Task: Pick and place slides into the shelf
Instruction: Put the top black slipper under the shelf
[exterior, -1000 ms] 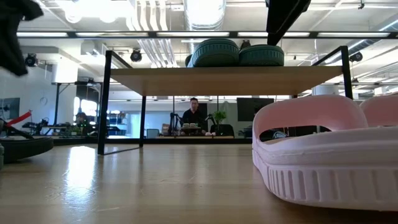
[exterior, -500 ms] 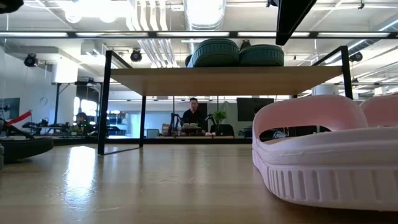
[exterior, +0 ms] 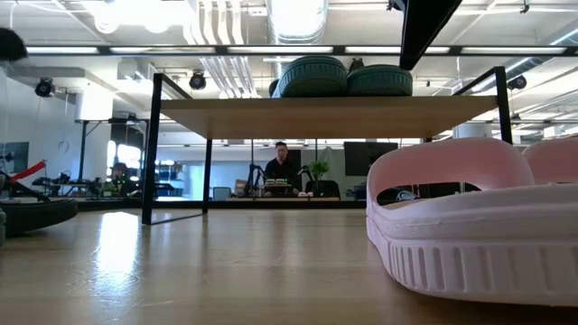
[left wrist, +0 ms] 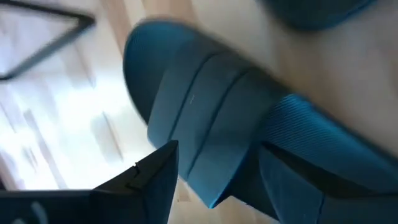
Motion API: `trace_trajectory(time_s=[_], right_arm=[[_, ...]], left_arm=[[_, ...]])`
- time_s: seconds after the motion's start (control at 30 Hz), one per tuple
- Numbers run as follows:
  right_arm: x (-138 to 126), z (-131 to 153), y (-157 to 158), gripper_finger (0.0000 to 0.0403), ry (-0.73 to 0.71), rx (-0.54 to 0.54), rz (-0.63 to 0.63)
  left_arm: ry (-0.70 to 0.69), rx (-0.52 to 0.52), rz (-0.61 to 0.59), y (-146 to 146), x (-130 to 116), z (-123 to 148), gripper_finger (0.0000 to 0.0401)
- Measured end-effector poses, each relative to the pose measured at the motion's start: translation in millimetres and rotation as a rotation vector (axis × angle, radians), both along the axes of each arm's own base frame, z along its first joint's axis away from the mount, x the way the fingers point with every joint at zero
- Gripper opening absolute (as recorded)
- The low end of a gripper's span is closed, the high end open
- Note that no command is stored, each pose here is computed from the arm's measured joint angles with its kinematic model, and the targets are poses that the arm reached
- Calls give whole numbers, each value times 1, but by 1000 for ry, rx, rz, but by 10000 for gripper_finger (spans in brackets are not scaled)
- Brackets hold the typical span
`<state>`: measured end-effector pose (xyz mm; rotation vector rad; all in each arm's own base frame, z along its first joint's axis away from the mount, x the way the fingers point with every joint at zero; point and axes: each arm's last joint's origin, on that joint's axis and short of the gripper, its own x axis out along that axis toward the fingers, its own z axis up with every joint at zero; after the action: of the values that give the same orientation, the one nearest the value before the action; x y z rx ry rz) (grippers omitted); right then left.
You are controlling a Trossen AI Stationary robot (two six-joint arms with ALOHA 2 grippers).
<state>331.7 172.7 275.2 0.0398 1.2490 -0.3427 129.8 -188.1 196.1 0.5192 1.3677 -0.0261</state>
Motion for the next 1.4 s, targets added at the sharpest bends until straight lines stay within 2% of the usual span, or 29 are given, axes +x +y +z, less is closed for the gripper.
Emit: trace_trajectory(time_s=[0.1,0.2,0.43,0.57,0.7,0.8,0.9,1.0,1.07,1.17,1.4], right_arm=[[0,0,0,210,1,-1,0],[0,0,0,210,0,-2,-1],[0,-1,0,210,2,-2,0],[0,-1,0,210,3,-4,6],[0,-1,0,210,5,2,4],[0,-1,0,210,8,21,-19],[0,-1,-1,210,7,36,-65],[-2,2,-2,210,-14,28,-101],[-7,9,-1,210,-66,-12,-128],[-20,21,-1,210,-123,-81,-175],[-47,37,-4,210,-116,-186,-226]], left_arm=[[-11,38,45,7,-3,-10,193],[-49,54,86,14,-3,-17,162],[-60,40,75,20,5,-26,18],[-50,7,168,32,18,-14,6],[-34,-18,325,54,30,21,2],[-14,-168,498,71,36,50,1],[-121,-359,679,79,45,74,1],[-269,-479,751,75,56,86,1],[-352,-509,756,68,69,86,1],[-398,-500,756,55,92,76,0],[-378,-196,706,35,145,38,0]])
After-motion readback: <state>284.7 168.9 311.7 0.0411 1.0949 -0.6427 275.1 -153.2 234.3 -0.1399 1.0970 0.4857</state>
